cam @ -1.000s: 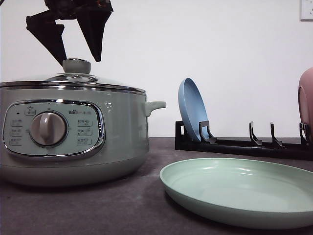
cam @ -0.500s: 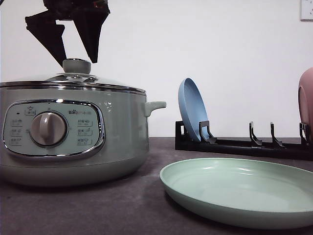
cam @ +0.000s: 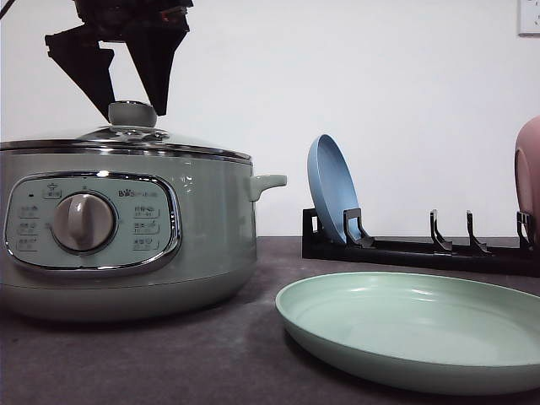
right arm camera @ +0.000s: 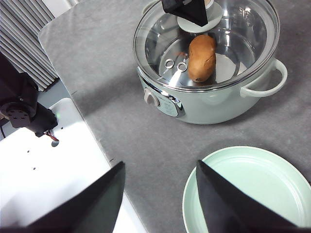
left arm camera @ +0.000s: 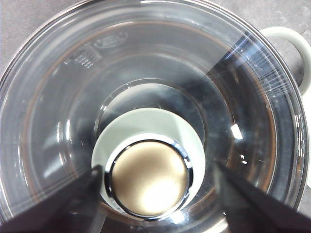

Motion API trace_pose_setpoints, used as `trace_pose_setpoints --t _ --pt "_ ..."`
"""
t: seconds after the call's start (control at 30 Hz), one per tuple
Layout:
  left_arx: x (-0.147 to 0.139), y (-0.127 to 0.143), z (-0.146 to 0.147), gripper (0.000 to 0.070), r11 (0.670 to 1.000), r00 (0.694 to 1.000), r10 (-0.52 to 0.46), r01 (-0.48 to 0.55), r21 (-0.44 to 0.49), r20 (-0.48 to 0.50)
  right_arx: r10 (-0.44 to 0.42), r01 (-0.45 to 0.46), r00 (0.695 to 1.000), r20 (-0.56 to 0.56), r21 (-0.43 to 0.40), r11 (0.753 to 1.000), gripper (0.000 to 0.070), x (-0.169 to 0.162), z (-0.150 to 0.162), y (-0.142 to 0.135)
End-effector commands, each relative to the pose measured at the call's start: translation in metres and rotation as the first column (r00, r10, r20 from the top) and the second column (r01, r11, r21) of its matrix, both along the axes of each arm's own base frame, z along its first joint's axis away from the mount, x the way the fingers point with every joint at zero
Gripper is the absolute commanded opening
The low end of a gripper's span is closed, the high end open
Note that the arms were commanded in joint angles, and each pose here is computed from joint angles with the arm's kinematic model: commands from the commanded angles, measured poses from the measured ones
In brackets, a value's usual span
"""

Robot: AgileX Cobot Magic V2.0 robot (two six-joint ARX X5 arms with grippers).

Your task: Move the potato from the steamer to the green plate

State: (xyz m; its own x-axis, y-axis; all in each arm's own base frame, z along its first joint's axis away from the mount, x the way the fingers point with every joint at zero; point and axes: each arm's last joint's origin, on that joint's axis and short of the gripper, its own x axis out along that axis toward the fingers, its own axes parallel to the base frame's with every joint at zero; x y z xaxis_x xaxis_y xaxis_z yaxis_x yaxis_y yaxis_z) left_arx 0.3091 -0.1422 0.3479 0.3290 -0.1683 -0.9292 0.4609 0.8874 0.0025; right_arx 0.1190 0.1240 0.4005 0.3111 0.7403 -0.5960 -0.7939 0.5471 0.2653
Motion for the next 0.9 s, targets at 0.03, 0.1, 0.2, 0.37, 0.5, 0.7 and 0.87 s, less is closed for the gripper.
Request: trace_pose_setpoints --t 0.03,0.1,0.2,0.37,0.5,0.7,0.87 --pt "0.005 -0.004 0.0 0.0296 1.0 1.0 -0.016 0.016 0.007 0.001 0.011 -0.011 1.0 0.016 0.001 1.0 0.0287 0.0 0.003 0.002" --pt "0.006 -0.004 -0.002 0.0296 1.0 1.0 -0.016 0.016 0.012 -0.011 0.011 -0.011 1.0 0.017 0.002 1.0 0.0287 0.0 0.003 0.002" --pt "0.009 -0.006 -0.008 0.0293 1.0 0.999 -0.015 0.016 0.02 -0.03 0.011 -0.011 1.0 0.017 0.002 1.0 0.0287 0.0 0.003 0.002" --pt "0.011 -0.007 -0.009 0.0105 1.0 1.0 -0.016 0.016 0.019 -0.026 0.011 -0.011 1.0 0.017 0.002 1.0 0.0287 0.0 0.003 0.002" --pt "0.01 -0.006 -0.009 0.0 1.0 0.999 -0.016 0.017 0.022 -0.033 0.011 -0.011 1.0 0.018 0.002 1.0 0.0287 0.0 0.003 0.002" --pt "0.003 0.0 0.005 0.0 1.0 1.0 -0.013 0.013 0.002 0.018 0.01 -0.011 1.0 0.018 0.003 1.0 0.0287 0.0 0.003 0.002" --pt "-0.01 0.013 0.031 0.0 0.999 0.995 0.009 -0.006 -0.033 0.098 0.01 -0.011 1.0 0.023 0.008 1.0 0.0289 0.001 0.004 0.002"
